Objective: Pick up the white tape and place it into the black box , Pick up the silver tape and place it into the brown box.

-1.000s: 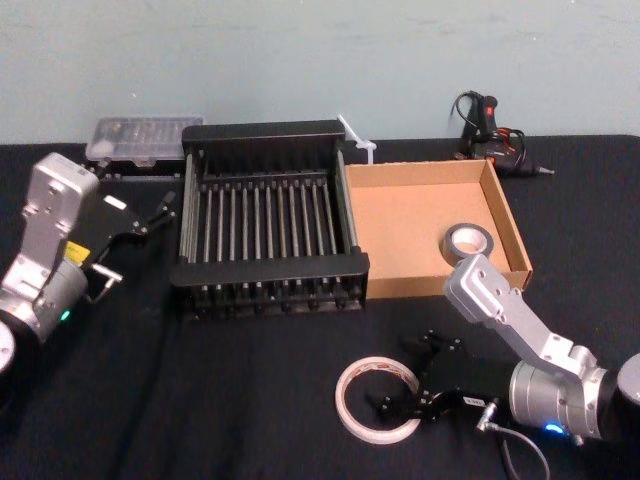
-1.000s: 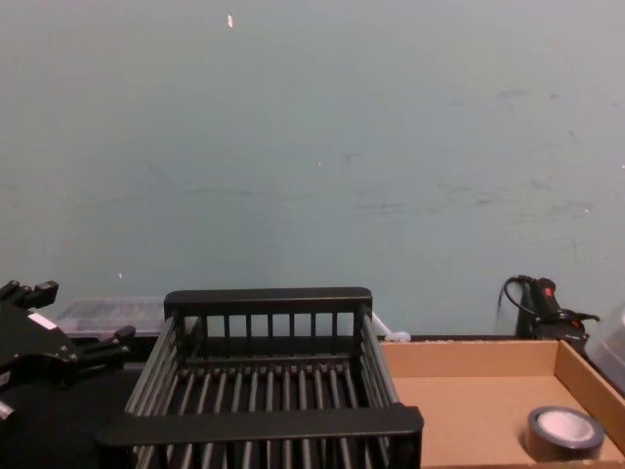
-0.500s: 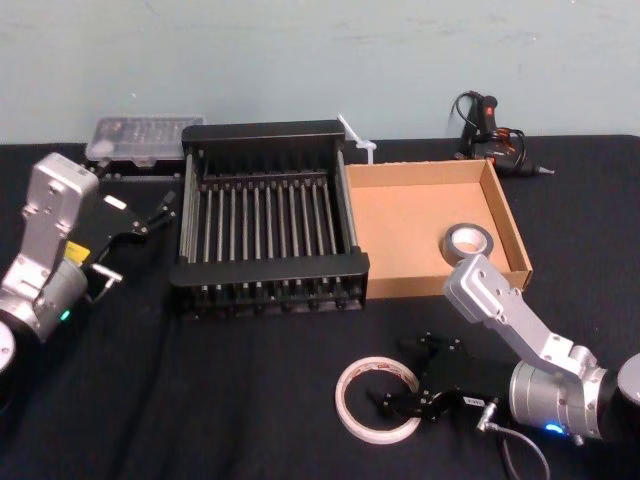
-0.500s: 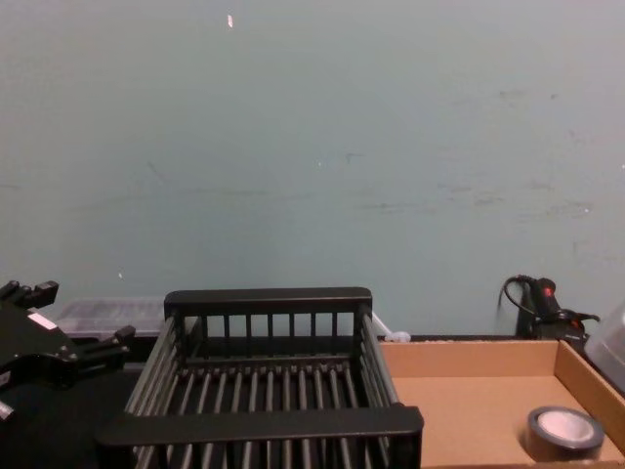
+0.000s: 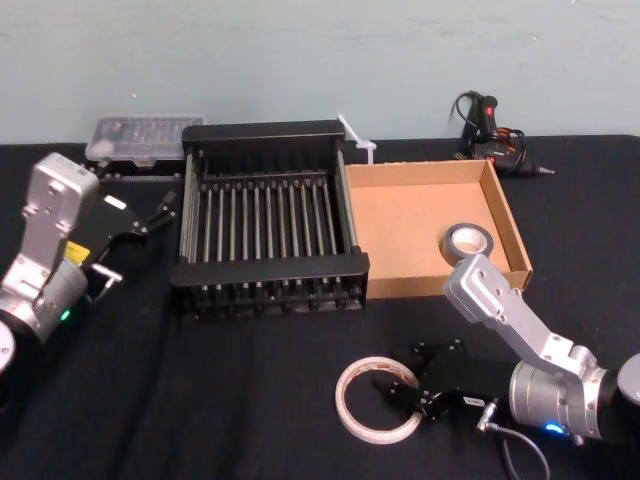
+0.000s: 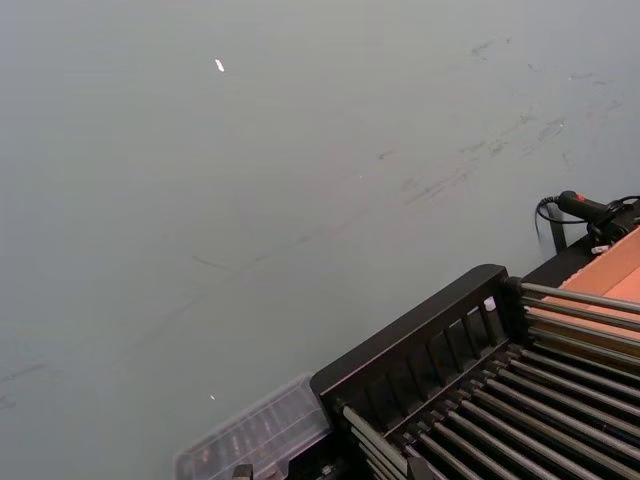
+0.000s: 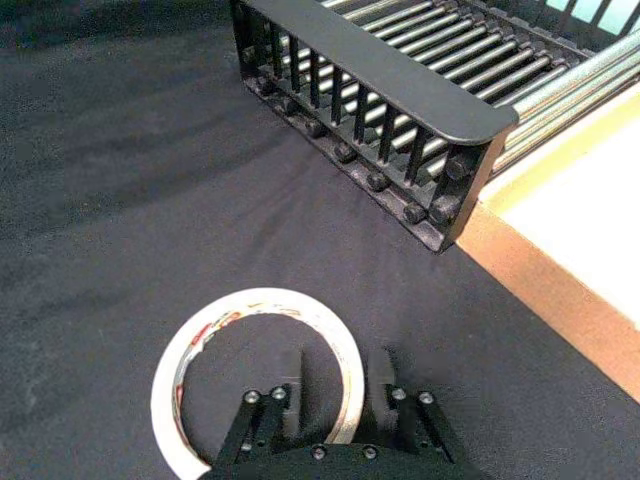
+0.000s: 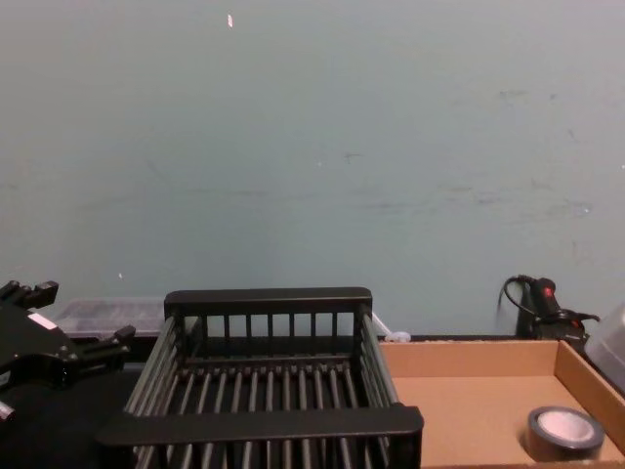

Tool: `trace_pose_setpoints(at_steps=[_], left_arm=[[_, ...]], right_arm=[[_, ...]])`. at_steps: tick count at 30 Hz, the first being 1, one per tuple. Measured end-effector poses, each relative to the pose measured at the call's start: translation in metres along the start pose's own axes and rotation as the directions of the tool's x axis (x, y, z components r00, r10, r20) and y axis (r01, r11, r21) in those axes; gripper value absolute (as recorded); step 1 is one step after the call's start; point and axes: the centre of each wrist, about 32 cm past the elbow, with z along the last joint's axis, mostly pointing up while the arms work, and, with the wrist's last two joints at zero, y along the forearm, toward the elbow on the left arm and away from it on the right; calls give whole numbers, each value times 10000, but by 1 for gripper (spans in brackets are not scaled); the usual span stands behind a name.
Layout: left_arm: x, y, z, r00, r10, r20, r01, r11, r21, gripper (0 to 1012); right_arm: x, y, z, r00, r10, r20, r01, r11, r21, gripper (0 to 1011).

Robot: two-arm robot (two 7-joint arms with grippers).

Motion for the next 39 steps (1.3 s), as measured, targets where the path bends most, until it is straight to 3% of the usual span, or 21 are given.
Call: trace_pose_setpoints(at_steps=[11, 30, 39], left_arm=[[0, 0, 0, 10000, -1, 0, 1, 10000, 1, 1001], [0, 0, 0, 10000, 0, 0, 0, 10000, 0, 1001], [0, 0, 0, 10000, 0, 1, 0, 10000, 0, 1001]], right_arm=[[0, 0, 0, 10000, 0, -1, 0, 10000, -1, 111], [0, 0, 0, 10000, 1, -1, -1, 10000, 0, 91], [24, -68, 15, 10000, 55, -64, -53, 9996, 286, 91]])
